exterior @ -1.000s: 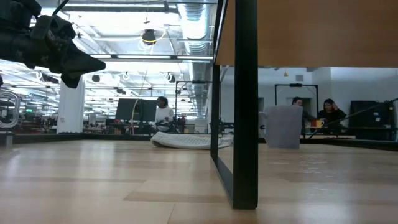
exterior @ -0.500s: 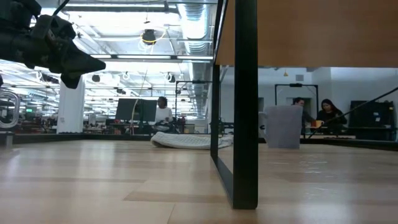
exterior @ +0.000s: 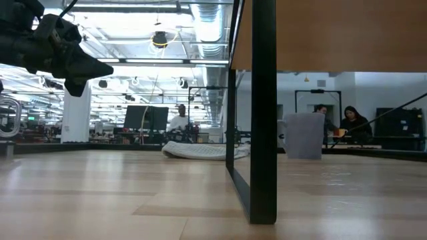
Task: Stack small to large cups/mugs on shelf
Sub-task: Put the blue mug on the shelf
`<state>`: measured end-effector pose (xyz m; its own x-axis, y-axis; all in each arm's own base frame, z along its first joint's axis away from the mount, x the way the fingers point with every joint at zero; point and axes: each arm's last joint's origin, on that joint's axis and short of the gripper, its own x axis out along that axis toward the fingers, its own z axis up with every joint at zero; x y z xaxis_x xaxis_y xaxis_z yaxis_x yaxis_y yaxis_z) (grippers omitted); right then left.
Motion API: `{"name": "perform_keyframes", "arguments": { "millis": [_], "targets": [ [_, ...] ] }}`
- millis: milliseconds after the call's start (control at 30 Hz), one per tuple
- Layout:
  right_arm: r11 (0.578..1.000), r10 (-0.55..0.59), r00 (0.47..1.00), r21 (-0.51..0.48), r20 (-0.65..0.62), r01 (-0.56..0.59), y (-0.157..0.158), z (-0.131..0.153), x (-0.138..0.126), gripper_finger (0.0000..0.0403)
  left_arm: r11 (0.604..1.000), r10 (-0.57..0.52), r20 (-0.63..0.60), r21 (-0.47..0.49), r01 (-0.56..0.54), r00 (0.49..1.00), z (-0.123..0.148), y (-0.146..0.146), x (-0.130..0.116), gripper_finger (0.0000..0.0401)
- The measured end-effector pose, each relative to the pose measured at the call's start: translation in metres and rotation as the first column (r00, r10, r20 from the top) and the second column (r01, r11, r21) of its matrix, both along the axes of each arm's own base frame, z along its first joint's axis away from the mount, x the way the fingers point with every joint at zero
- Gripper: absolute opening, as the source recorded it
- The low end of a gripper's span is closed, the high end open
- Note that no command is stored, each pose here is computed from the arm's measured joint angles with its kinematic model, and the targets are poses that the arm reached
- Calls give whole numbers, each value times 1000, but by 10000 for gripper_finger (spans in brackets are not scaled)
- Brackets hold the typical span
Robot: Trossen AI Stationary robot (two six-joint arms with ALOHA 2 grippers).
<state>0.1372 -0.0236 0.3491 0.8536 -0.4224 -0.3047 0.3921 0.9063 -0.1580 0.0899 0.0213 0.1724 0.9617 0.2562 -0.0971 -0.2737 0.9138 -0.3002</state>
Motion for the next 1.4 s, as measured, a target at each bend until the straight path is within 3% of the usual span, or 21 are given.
{"name": "perform_keyframes", "arguments": {
  "millis": [300,1400],
  "targets": [
    [1000,0,1000,0,0,0,0,0,0,210,1000,0,1,-1,0,1000,0,0,0,0],
    [1000,-13,1000,16,27,13,-1,1,1,249,1000,0,0,0,0,1000,0,0,0,0]
  ]
}}
